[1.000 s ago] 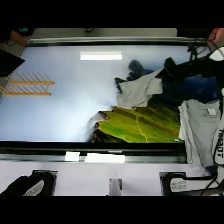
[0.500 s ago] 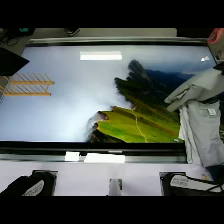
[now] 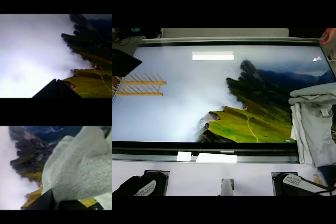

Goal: Fold the shirts.

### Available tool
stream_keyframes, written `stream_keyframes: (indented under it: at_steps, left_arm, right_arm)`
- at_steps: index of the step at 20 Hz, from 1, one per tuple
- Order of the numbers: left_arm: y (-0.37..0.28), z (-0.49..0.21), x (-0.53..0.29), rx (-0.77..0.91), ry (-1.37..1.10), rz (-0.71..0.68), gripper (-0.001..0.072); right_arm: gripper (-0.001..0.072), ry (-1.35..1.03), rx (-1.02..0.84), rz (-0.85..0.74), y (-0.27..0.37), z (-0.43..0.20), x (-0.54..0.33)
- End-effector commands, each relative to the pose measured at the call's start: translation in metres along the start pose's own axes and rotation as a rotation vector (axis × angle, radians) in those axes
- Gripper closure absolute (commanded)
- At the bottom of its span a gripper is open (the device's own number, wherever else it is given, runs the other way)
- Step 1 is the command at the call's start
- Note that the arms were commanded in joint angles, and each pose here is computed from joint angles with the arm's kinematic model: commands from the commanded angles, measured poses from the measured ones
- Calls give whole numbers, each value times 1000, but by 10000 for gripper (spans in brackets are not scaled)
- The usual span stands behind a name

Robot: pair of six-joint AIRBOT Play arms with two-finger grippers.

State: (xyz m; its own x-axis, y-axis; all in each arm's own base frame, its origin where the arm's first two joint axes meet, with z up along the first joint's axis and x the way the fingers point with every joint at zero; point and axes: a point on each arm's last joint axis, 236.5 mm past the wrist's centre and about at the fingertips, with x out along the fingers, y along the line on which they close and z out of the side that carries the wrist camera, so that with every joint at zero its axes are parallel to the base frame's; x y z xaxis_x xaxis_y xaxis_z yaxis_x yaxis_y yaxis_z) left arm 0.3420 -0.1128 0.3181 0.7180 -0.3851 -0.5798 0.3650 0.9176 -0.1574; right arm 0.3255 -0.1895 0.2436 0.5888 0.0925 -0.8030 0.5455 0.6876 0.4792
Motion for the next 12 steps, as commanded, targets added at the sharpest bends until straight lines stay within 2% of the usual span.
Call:
stream_keyframes:
  at_steps: [1,6,9,12]
  left_arm:
    - [3,-9,8,5,30,0,668]
    - [6,-25,22,20,82,-3,668]
    - [6,-25,21,20,80,-3,668]
    - [6,-25,21,20,80,-3,668]
  right_arm:
    - [683,-26,23,-198,-43,-8,-24]
    - [683,-18,68,-387,-88,-17,-32]
    - [683,111,127,-446,-116,-56,-9]
    - [683,259,174,-602,-163,-110,0]
